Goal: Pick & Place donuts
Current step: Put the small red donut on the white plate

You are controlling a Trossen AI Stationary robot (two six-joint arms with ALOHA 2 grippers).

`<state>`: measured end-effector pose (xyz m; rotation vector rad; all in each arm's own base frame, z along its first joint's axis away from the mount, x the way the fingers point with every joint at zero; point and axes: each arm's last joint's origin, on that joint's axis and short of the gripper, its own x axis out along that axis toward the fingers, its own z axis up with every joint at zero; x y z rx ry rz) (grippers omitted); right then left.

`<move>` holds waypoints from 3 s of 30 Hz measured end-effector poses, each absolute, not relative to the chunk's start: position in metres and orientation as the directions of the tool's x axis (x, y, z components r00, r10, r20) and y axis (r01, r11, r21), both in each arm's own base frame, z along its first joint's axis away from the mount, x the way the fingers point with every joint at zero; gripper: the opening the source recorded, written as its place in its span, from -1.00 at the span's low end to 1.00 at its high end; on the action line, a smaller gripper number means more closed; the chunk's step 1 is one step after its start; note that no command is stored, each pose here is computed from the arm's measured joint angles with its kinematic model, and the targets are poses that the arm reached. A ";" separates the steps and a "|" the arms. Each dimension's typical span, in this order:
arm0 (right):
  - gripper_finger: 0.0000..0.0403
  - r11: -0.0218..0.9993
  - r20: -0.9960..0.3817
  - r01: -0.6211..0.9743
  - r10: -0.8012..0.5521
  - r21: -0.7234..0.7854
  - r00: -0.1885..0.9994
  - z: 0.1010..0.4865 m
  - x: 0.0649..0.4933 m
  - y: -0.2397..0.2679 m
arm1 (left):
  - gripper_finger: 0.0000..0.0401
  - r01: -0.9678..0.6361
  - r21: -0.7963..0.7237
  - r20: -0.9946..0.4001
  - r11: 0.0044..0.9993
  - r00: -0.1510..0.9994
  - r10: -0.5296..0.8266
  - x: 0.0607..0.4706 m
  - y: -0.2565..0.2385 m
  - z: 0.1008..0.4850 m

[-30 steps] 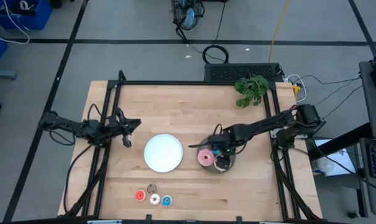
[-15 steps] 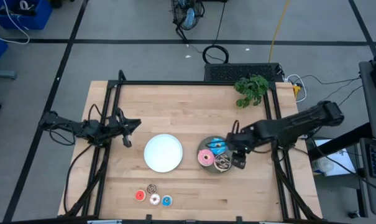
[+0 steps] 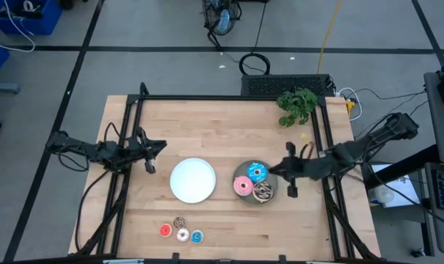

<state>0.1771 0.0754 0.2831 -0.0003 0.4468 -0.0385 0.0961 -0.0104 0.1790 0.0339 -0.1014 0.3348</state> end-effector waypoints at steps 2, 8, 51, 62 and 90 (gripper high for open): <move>-0.98 0.999 -0.305 0.022 -0.030 -0.029 0.952 0.277 0.171 0.072 | -0.76 -0.329 0.010 0.105 0.944 0.939 0.326 0.096 -0.010 0.179; -1.00 0.995 -0.182 0.075 -0.084 -0.058 0.980 0.238 0.150 0.052 | -0.76 -0.330 0.020 0.105 0.944 0.940 0.326 0.096 -0.010 0.179; -1.00 0.933 0.246 0.197 -0.124 -0.300 0.961 0.196 0.113 0.034 | -0.76 -0.335 -0.214 0.101 0.918 0.927 0.362 0.096 -0.009 0.179; -1.00 0.922 0.226 0.208 -0.137 -0.327 0.964 0.194 0.114 0.032 | -0.76 -0.158 -0.217 0.076 0.963 0.981 0.178 0.098 -0.015 0.175; -1.00 0.908 0.115 0.166 -0.131 -0.384 0.985 0.182 0.117 0.033 | -0.76 -0.154 -0.239 0.130 0.959 0.973 0.189 0.101 -0.016 0.182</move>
